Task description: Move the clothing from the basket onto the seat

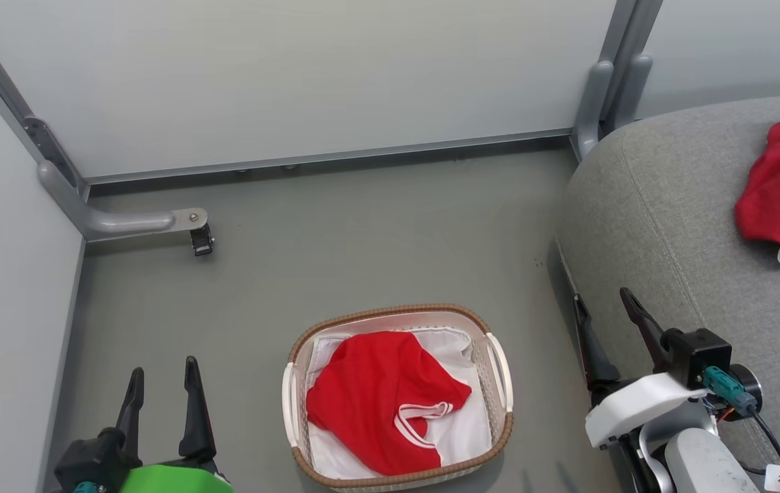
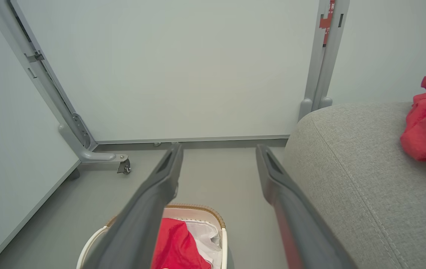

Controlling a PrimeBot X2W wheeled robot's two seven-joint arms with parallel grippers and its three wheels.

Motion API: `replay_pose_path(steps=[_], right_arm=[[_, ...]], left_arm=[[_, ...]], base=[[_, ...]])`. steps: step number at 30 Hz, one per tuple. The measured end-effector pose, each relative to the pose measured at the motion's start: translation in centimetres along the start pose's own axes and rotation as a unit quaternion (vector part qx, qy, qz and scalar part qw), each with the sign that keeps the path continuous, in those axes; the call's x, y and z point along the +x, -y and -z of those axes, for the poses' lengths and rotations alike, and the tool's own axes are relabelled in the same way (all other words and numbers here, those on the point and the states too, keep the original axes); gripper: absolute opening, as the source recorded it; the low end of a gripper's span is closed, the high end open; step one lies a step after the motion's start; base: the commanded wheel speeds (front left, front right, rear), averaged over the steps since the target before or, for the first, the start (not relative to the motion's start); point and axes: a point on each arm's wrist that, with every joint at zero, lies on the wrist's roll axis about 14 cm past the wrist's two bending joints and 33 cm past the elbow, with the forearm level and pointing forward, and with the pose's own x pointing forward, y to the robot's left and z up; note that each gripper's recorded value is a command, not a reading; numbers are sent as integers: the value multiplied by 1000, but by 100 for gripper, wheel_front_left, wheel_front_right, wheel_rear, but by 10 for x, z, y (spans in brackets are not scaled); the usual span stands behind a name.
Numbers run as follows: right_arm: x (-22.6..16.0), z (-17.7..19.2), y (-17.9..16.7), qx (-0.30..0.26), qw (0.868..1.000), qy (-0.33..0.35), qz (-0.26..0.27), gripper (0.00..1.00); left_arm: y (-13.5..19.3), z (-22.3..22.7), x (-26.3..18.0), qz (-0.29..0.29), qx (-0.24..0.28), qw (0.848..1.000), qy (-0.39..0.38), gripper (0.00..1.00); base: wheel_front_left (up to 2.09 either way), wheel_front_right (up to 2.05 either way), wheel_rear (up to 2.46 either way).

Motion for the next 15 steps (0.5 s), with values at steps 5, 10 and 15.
replay_pose_path(steps=[5, 10, 15], right_arm=[[-1, -3, -2, -2, 1000, 4, -3, 100], [0, -2, -2, -4, 1000, 2, -4, 100], [2, -1, -4, -4, 1000, 1, -6, 100]], left_arm=[[1, 3, -3, 2, -1, 1000, -4, 100], [1, 7, -5, 0, -1, 1000, -12, 100], [0, 10, -6, -3, -4, 1000, -16, 100]], base=[[0, 0, 0], [0, 0, 0], [0, 0, 0]])
